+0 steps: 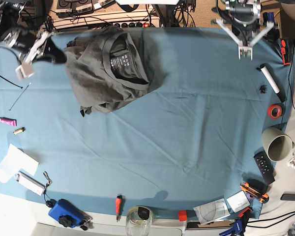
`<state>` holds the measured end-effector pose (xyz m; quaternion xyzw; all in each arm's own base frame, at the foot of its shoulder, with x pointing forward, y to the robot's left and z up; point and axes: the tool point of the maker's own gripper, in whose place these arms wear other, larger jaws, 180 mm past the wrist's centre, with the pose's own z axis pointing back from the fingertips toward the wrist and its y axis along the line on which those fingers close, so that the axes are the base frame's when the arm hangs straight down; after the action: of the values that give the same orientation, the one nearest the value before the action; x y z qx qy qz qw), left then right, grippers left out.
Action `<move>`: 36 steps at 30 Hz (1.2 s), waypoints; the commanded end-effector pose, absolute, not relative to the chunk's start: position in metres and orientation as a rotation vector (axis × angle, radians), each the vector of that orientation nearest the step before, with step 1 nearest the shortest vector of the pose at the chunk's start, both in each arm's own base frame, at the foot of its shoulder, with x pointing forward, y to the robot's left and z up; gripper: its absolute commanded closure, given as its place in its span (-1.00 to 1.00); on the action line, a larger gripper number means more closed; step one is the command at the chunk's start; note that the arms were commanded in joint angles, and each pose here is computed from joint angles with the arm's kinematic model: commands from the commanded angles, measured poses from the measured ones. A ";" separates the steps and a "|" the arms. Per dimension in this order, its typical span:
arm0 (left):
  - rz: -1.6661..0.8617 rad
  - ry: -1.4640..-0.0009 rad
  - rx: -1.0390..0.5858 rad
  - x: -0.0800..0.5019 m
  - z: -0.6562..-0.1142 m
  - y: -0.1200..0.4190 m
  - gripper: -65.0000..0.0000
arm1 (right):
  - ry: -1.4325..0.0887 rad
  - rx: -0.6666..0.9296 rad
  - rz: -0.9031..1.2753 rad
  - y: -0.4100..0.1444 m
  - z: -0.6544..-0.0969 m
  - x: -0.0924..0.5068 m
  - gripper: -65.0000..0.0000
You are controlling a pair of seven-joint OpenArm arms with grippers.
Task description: Fold the T-shirt properly
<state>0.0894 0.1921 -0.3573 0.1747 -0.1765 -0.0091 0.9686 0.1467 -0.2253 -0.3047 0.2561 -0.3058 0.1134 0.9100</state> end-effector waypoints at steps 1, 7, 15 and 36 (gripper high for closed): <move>-0.022 -0.354 0.367 0.083 -0.353 0.195 0.96 | -0.640 0.534 0.238 -0.225 -0.299 0.143 1.00; -0.040 -0.229 0.346 0.037 -0.362 0.192 0.96 | -0.461 0.505 0.199 -0.231 -0.324 0.091 1.00; -0.041 -0.139 0.191 -0.002 -0.375 0.166 0.98 | -0.139 0.316 0.135 -0.265 -0.372 0.007 1.00; -0.070 0.151 0.069 -0.076 -0.570 0.153 1.00 | 0.230 0.356 0.143 -0.235 -0.545 -0.051 1.00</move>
<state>-0.0703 0.1505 -0.5724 0.0320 0.0714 -0.0343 0.9963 -0.0511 -0.2284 -0.5484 0.1798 0.1149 0.0696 0.9745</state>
